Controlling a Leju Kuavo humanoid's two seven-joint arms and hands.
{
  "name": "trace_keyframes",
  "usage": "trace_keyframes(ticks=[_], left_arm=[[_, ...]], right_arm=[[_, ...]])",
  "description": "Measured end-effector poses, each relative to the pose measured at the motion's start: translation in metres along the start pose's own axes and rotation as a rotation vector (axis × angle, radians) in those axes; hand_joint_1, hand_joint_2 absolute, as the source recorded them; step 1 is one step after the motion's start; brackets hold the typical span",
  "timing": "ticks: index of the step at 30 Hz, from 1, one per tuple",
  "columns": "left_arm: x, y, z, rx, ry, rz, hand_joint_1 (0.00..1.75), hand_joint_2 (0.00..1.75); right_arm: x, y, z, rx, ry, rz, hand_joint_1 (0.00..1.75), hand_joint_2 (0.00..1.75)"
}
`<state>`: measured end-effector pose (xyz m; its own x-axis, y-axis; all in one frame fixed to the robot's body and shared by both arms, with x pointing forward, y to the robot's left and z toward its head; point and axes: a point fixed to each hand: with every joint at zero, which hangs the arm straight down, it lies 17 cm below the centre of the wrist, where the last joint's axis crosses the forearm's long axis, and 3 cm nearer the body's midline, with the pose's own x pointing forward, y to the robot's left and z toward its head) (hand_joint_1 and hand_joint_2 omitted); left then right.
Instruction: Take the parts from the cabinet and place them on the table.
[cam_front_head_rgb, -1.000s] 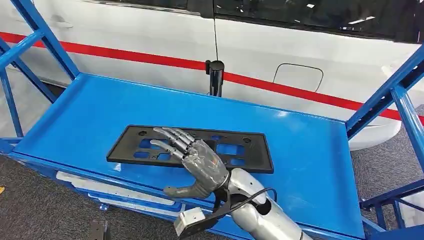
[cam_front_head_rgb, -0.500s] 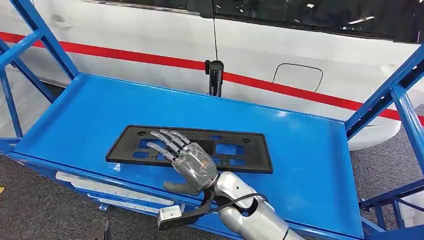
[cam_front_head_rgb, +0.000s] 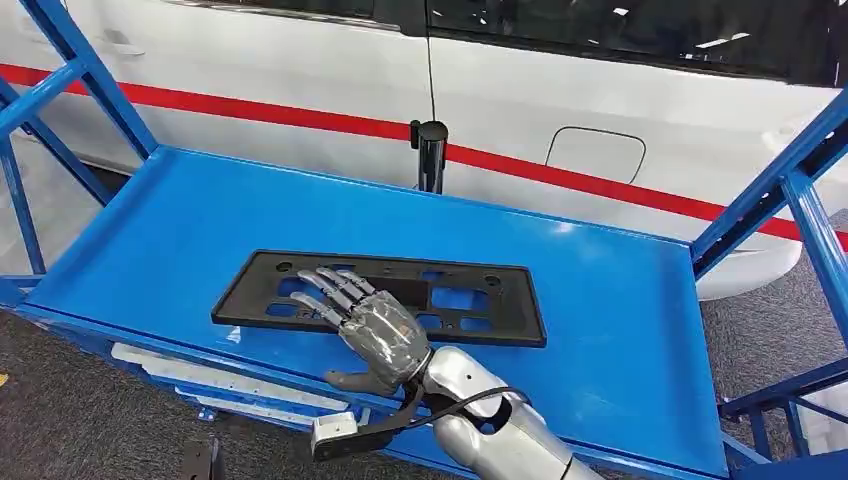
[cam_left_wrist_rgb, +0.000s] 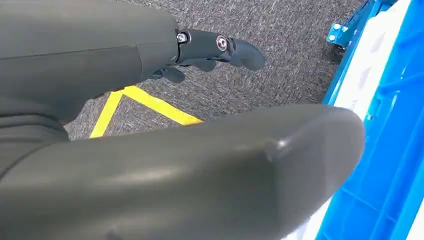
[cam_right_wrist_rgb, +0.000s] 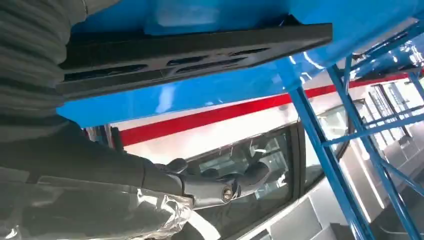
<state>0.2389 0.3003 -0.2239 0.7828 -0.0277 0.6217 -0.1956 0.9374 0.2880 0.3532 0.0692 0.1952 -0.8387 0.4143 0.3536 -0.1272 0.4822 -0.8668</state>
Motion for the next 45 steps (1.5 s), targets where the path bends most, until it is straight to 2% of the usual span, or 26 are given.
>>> trace_keyframes(ticks=[6, 12, 20, 30, 45], left_arm=[[0.000, 0.000, 0.000, 0.001, -0.001, 0.000, 0.00, 0.00], [0.000, 0.000, 0.000, 0.001, -0.002, -0.001, 0.00, 0.00], [0.002, 0.000, 0.000, 0.000, -0.010, -0.009, 0.00, 0.00], [0.001, 0.000, 0.000, 0.002, -0.005, -0.012, 0.00, 0.00], [-0.001, 0.001, 0.001, 0.006, -0.005, -0.016, 0.00, 0.00]], right_arm=[[-0.014, 0.007, 0.001, 0.030, 0.057, 0.109, 0.00, 1.75], [-0.021, 0.013, 0.002, 0.043, 0.081, 0.144, 0.00, 1.75], [-0.046, 0.005, 0.006, -0.015, 0.172, 0.371, 0.00, 1.75], [-0.063, 0.007, 0.012, -0.009, 0.236, 0.497, 0.00, 1.75], [-0.075, 0.010, 0.016, 0.005, 0.292, 0.607, 0.00, 1.75]])
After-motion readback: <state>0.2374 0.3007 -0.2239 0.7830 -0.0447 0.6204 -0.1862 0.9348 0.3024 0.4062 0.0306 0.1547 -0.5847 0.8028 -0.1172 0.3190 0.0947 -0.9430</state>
